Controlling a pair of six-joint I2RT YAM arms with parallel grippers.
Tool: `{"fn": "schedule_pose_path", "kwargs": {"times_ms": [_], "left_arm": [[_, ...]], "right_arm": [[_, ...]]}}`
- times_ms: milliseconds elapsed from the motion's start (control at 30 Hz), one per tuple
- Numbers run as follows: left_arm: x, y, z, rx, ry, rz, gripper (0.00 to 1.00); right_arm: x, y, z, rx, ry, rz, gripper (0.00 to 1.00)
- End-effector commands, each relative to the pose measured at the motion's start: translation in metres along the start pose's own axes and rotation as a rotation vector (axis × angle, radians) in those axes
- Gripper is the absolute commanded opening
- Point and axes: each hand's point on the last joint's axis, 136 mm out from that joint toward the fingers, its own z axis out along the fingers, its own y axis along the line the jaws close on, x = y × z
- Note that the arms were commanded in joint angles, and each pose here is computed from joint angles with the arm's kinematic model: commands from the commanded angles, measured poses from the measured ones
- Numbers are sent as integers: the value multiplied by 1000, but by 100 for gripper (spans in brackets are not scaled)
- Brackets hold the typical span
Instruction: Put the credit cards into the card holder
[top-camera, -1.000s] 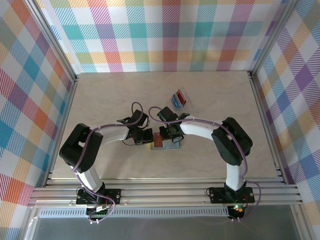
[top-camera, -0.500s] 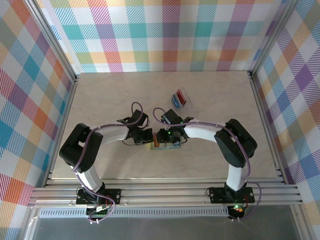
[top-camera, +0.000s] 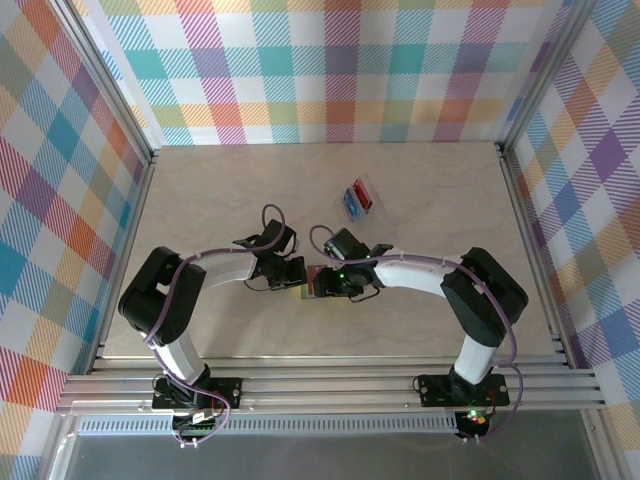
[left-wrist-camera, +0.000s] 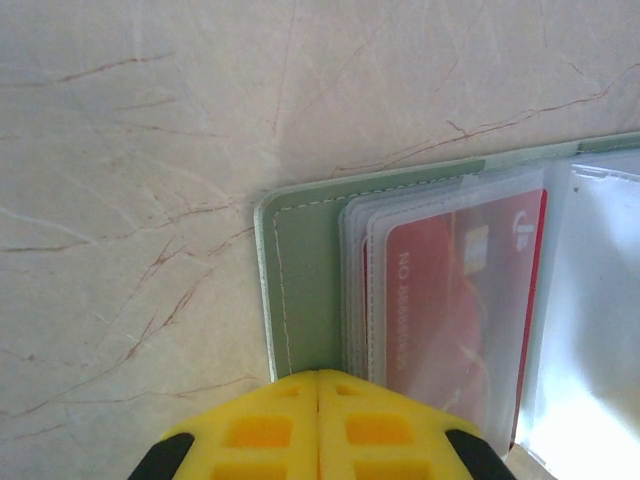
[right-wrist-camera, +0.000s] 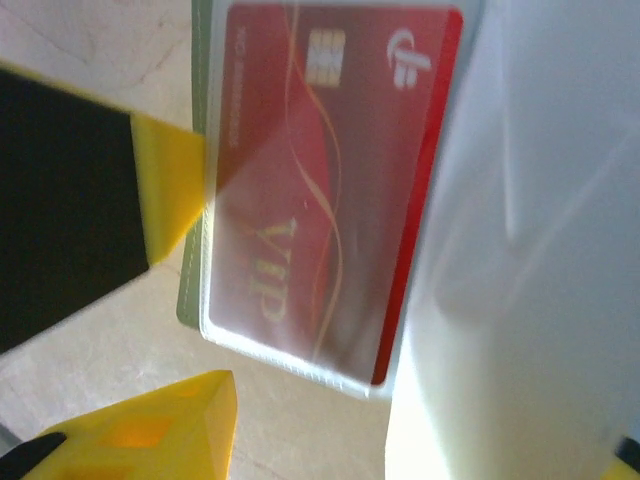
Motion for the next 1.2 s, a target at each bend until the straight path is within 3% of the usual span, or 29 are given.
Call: {"fn": "schedule_pose_path", "kwargs": {"times_ms": [0,433,900,1167], "left_arm": [[19,17,18,-19,61,-40,7],[8,17,-1,92,16,-127,9],[-6,30,-36,76,-108,-169,31],[-9,30,-46,115,-140,-199,35]], "right_arm": [[-20,12,0,-4,-40,-59,49],[-30,34,21,-91,-3,-117,51],[-28,49,21,-181,40,-136,55],[-28,57,12,-233,43,-136,56]]}}
